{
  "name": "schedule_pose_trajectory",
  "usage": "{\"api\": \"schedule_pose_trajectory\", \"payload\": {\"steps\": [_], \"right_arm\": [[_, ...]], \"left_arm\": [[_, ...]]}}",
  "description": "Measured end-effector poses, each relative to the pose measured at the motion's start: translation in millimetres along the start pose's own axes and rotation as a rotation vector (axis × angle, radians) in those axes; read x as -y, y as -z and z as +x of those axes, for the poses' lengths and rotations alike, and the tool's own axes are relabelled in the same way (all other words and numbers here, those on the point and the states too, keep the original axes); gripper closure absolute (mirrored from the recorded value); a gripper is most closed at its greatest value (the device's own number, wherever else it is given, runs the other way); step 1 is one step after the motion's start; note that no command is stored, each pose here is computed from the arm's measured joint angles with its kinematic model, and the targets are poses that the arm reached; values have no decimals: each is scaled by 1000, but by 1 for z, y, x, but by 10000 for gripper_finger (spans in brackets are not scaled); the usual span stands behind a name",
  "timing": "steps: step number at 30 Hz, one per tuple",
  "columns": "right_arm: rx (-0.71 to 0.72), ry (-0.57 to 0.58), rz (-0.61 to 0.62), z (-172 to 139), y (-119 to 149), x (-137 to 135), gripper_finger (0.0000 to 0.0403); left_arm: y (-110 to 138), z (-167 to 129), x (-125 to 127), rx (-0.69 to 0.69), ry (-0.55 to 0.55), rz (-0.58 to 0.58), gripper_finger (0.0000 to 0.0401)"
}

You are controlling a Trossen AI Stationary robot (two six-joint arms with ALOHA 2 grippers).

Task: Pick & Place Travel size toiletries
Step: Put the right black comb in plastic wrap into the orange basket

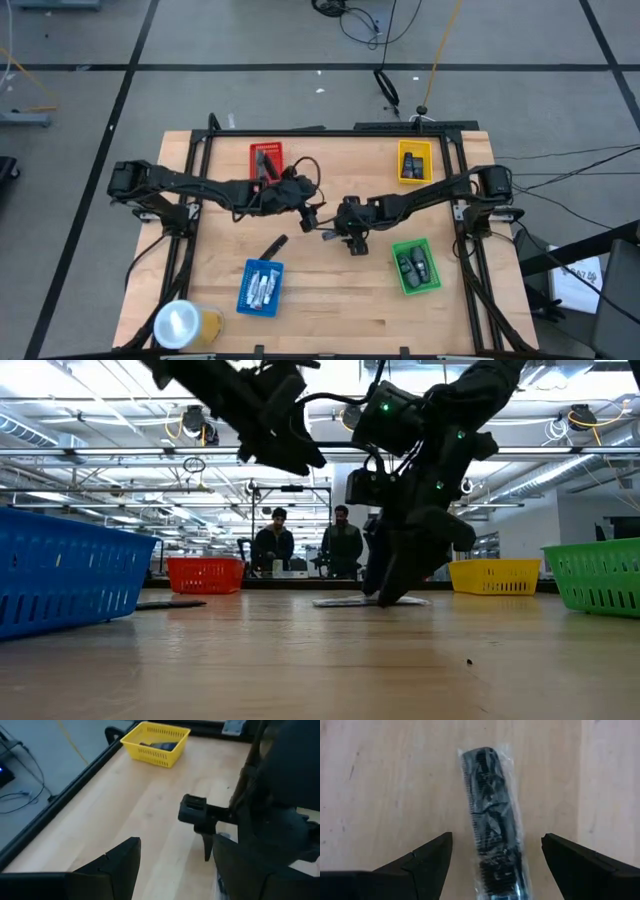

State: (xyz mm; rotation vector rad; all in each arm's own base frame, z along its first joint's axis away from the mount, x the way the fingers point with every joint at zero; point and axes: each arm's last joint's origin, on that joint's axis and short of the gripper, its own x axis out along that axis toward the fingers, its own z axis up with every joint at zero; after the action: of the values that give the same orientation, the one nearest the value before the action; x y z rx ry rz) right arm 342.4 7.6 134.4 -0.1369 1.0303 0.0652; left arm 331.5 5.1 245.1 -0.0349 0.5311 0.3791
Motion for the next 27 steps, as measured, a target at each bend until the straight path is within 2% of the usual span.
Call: {"api": "schedule_pose_trajectory", "payload": {"steps": [6, 15, 20, 27], "right_arm": [[-29, -1, 9, 1, 3, 3, 106], [-66, -58, 91, 0, 10, 17, 116], [-69, -55, 94, 1, 10, 18, 165], [-72, -54, 89, 1, 11, 20, 267]], "left_arm": [[20, -9, -2, 117, 69, -26, 155], [28, -68, -22, 214, 78, -53, 155], [38, -94, -33, 272, 91, -75, 155], [49, -110, -42, 314, 99, -103, 155]]}}
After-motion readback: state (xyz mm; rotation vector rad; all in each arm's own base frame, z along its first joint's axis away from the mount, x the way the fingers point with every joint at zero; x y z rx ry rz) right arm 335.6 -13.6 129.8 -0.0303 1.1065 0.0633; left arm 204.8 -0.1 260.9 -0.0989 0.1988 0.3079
